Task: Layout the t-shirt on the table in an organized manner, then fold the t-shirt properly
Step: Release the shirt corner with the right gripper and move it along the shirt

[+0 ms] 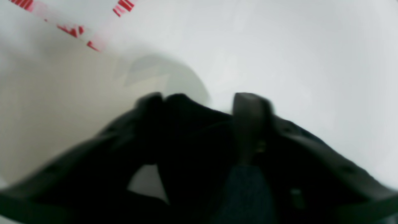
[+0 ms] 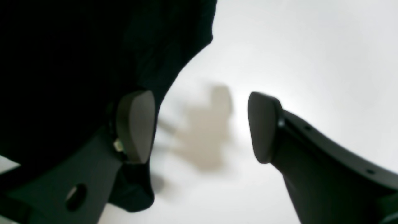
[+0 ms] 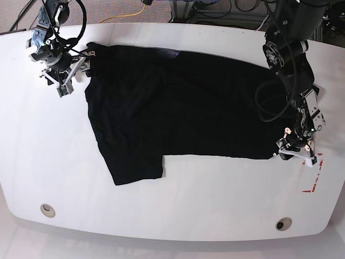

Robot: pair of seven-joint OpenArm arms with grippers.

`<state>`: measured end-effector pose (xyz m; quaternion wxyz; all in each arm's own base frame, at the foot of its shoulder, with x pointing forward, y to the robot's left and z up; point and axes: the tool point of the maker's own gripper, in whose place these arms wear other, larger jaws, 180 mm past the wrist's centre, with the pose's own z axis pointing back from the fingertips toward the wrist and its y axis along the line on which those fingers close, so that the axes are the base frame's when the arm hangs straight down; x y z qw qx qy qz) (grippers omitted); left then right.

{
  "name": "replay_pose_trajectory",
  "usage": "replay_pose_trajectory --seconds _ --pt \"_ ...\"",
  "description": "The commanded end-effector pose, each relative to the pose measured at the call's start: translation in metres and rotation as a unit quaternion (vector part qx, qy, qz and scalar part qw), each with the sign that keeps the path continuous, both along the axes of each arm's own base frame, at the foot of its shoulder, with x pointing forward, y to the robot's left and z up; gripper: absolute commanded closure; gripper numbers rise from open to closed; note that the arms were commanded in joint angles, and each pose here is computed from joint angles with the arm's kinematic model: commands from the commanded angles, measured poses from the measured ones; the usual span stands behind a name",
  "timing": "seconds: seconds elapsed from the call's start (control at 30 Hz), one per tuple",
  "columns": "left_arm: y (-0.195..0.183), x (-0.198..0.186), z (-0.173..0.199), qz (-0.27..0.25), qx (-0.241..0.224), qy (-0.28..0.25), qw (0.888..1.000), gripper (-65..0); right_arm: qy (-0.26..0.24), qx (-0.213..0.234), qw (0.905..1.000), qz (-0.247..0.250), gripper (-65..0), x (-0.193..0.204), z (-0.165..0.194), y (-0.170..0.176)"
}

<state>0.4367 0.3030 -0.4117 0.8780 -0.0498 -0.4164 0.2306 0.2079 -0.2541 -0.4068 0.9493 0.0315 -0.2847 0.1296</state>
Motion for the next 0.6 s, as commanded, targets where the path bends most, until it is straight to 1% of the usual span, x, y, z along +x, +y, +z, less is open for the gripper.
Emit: replay_pose_trajectory --seconds 0.0,0.07,0.13,0.2,0.47,0.5,0.57 --pt "-0.001 0.0061 0.0075 -0.004 -0.004 -0.003 1.0 -19.6 -0.022 -0.005 0.9997 0.002 -44.7 0.0088 0.0113 -0.0046" --pt "-0.001 0.0061 0.0075 -0.004 -0.004 -0.003 1.0 -14.3 -0.022 -0.005 0.9997 0.002 -44.7 0.0088 0.0113 -0.0046" --pt "-0.001 0.0068 0.0082 -0.004 -0.004 -0.004 1.0 -11.3 -0.022 -0.005 0.9997 0.001 -44.7 0.0088 0.0114 -0.0051" --pt "-0.0001 0.0066 0.0084 -0.003 -0.003 -0.004 1.0 -10.0 -0.022 -0.005 0.9997 0.001 -44.7 0.0088 0.0114 -0.0051" --pt "0.0007 0.0074 0.0104 -0.003 -0.001 -0.006 1.0 -9.0 -0.023 -0.006 0.9997 0.001 -44.7 0.009 0.0119 -0.005" --pt "0.0007 0.0074 0.0104 -0.003 -0.001 -0.006 1.0 -7.9 -0.023 -0.006 0.9997 0.001 -44.7 0.009 0.0119 -0.005" --pt "0.0015 0.0073 0.0108 -0.003 -0.001 -0.007 1.0 -2.4 -0.023 -0.006 0.9997 0.001 -44.7 0.009 0.0119 -0.005"
